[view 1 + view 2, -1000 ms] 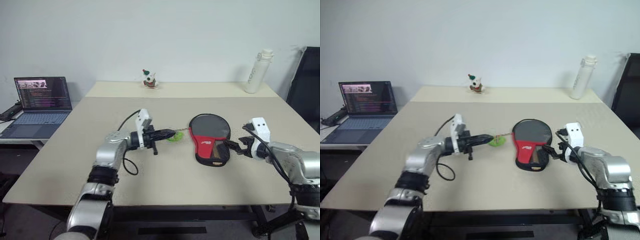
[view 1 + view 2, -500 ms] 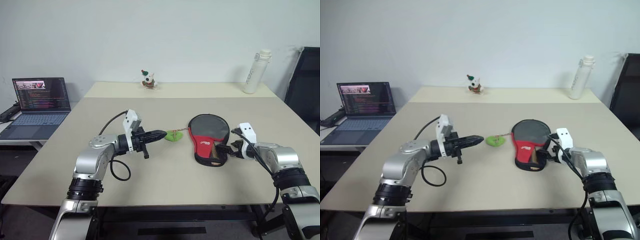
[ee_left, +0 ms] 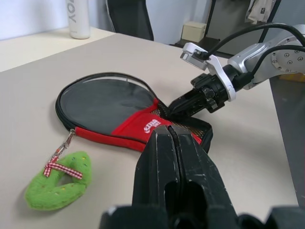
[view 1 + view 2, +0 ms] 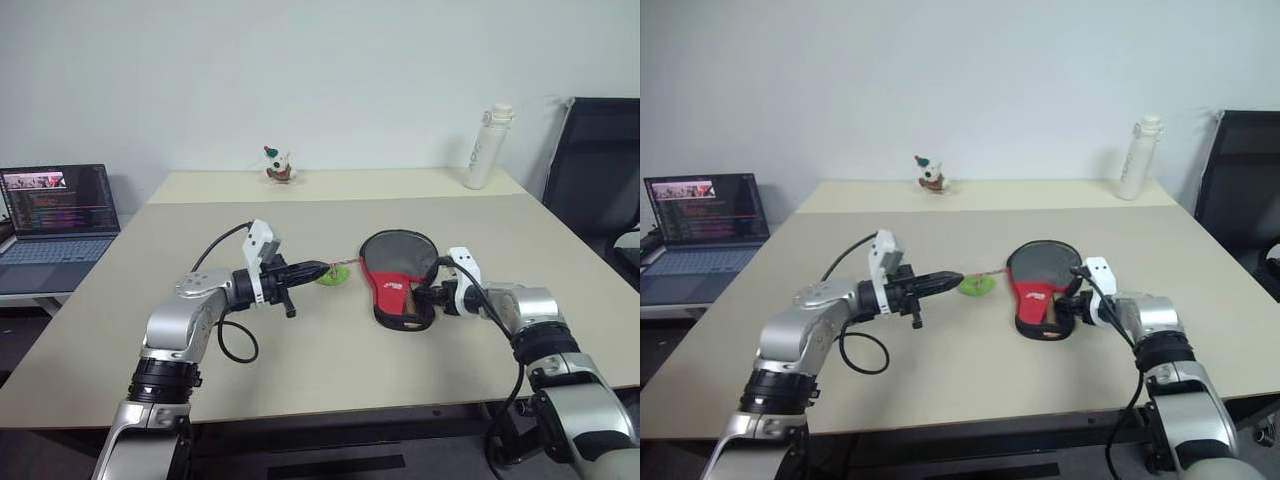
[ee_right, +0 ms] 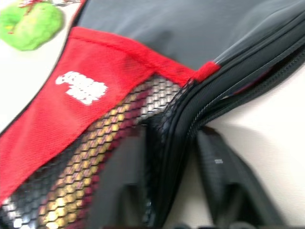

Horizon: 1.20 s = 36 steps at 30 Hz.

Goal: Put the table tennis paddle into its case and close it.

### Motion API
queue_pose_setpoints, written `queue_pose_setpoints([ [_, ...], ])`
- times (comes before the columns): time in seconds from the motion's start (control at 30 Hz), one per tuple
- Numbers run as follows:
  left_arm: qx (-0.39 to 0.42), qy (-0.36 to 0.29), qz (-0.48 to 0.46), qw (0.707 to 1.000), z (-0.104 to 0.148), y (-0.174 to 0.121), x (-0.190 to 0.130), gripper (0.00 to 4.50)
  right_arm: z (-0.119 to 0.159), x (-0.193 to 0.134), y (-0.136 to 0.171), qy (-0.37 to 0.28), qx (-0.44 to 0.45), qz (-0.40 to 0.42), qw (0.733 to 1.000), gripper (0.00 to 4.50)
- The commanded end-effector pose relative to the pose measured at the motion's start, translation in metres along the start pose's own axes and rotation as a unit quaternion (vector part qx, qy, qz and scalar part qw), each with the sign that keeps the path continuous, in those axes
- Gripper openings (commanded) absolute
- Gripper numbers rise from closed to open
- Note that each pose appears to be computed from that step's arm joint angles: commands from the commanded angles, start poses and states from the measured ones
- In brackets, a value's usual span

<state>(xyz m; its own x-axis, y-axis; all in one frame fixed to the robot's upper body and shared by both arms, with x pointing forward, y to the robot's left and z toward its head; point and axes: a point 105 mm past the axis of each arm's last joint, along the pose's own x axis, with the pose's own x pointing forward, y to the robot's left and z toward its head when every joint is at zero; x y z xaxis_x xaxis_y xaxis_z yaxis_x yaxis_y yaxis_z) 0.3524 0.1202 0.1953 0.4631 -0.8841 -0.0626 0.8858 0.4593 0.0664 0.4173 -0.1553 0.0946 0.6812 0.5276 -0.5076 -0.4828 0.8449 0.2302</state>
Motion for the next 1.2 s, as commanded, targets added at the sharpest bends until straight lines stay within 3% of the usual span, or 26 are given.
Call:
queue_pose_setpoints([
  [0.03,0.014,-0.006,-0.030,0.999,0.010,-0.010,-0.006,0.00,-0.026,0.016,0.016,0.047,0.023,0.035,0.998,0.42],
  [0.1,0.006,0.000,-0.043,0.999,0.007,-0.014,-0.010,0.00,-0.019,0.019,0.027,0.039,0.023,0.057,0.997,0.02],
  [0.27,-0.011,0.014,-0.083,0.996,0.005,-0.028,-0.023,0.00,-0.005,0.021,0.063,0.030,0.009,0.123,0.992,0.02],
  [0.53,-0.034,0.037,-0.133,0.990,-0.007,-0.055,-0.027,0.00,-0.015,0.008,0.121,0.039,-0.010,0.198,0.979,0.02],
  [1.2,-0.046,0.043,-0.148,0.987,-0.015,-0.059,-0.023,0.00,-0.058,-0.054,0.109,0.051,0.053,0.125,0.989,0.02],
])
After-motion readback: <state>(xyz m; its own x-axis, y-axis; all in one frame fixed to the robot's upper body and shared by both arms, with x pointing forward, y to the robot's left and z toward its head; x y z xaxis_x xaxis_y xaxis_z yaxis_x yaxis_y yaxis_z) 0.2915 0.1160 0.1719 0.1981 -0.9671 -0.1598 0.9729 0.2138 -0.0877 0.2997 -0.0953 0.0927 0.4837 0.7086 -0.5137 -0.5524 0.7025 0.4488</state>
